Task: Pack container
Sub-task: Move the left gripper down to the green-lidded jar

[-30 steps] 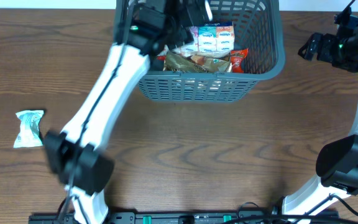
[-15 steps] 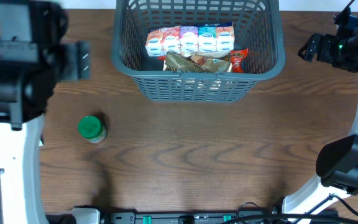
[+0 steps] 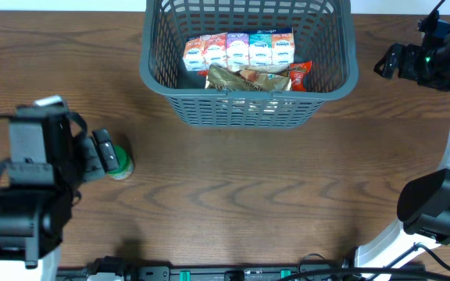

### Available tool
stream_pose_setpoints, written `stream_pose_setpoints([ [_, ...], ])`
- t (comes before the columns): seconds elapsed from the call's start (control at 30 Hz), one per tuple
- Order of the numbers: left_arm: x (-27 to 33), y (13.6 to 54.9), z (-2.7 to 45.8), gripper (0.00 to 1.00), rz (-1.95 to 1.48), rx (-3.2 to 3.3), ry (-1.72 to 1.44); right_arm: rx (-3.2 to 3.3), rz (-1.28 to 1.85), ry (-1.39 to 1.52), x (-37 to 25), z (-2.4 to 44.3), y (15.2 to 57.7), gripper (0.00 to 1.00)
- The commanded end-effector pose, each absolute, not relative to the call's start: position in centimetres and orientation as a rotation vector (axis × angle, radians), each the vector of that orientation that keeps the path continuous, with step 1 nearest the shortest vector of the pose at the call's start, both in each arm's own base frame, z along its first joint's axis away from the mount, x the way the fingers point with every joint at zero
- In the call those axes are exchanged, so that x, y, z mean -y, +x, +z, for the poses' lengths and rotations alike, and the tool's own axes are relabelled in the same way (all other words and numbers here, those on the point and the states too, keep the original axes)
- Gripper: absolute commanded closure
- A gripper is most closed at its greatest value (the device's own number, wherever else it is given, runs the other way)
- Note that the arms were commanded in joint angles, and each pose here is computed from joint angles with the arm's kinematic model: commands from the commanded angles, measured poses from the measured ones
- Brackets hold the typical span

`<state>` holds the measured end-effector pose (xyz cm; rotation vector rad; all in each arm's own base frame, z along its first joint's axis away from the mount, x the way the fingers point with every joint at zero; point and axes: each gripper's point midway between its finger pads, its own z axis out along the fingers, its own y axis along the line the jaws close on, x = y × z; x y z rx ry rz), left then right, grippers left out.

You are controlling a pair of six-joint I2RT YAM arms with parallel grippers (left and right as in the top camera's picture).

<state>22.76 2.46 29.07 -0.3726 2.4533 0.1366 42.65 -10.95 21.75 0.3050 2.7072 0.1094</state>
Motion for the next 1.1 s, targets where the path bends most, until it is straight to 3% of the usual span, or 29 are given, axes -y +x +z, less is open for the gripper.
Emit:
stream_pose_setpoints([
  [0.0,-1.0,23.3,23.5,0.02,0.049,-2.565,-0.364,-2.716,0.106,0.283,10.8,21.5,42.7,0.01],
  [0.2,0.0,24.9,16.3,0.02,0.024,-2.753,-0.384,-2.717,0.105,0.278,10.8,21.5,42.7,0.01],
  [0.47,0.3,27.4,11.8,0.02,0.059,-2.888,-0.342,-2.727,0.104,0.264,10.7,21.4,42.5,0.01],
  [1.07,-3.0,28.6,9.4,0.02,-0.068,-2.921,-0.47,-2.728,0.103,0.255,10.7,21.4,42.5,0.01],
])
